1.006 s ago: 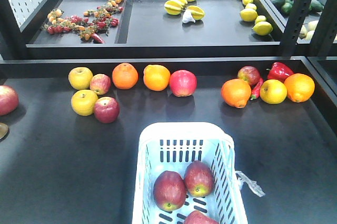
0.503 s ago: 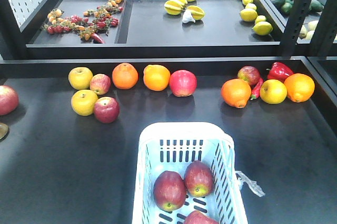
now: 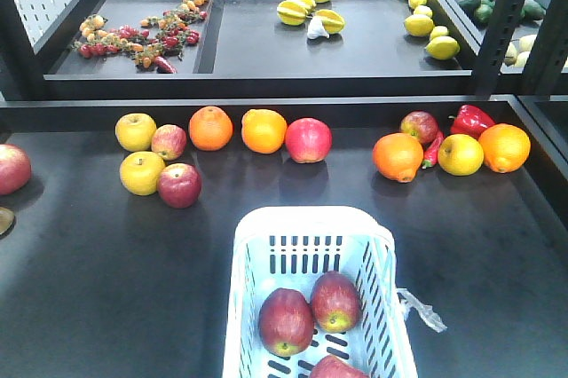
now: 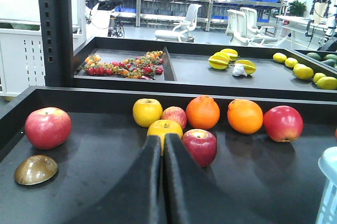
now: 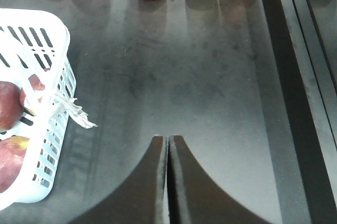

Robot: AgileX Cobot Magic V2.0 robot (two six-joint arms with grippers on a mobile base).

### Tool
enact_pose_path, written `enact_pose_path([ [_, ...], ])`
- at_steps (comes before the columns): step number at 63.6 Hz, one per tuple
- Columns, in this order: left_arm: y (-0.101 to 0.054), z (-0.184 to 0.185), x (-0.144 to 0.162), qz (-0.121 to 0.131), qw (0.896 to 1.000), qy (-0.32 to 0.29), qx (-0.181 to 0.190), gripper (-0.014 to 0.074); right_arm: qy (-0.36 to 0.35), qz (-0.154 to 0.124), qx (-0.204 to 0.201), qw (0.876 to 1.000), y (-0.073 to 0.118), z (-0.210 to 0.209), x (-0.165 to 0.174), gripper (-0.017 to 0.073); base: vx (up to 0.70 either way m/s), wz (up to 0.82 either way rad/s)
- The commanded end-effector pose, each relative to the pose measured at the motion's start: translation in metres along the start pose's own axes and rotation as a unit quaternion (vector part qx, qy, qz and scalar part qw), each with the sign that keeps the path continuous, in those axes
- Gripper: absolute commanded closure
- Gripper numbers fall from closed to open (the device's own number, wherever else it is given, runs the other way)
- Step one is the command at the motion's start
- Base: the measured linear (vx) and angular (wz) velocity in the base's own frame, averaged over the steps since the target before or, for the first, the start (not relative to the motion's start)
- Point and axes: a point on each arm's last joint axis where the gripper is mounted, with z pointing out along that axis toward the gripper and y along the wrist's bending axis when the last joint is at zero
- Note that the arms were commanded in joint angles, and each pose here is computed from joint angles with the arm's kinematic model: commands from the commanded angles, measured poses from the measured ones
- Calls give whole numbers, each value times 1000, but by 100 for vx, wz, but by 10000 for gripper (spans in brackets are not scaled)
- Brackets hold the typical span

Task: Pick three apples into basket with both arms

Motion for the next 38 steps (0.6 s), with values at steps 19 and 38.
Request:
enact_pose_path([
  [19,0,0,-1,-9,999,-38,6,600,-37,-6,7,999,-2,-6,-11,568,0,0],
  [38,0,0,-1,-9,999,-38,6,600,-37,-6,7,999,-2,-6,-11,568,0,0],
])
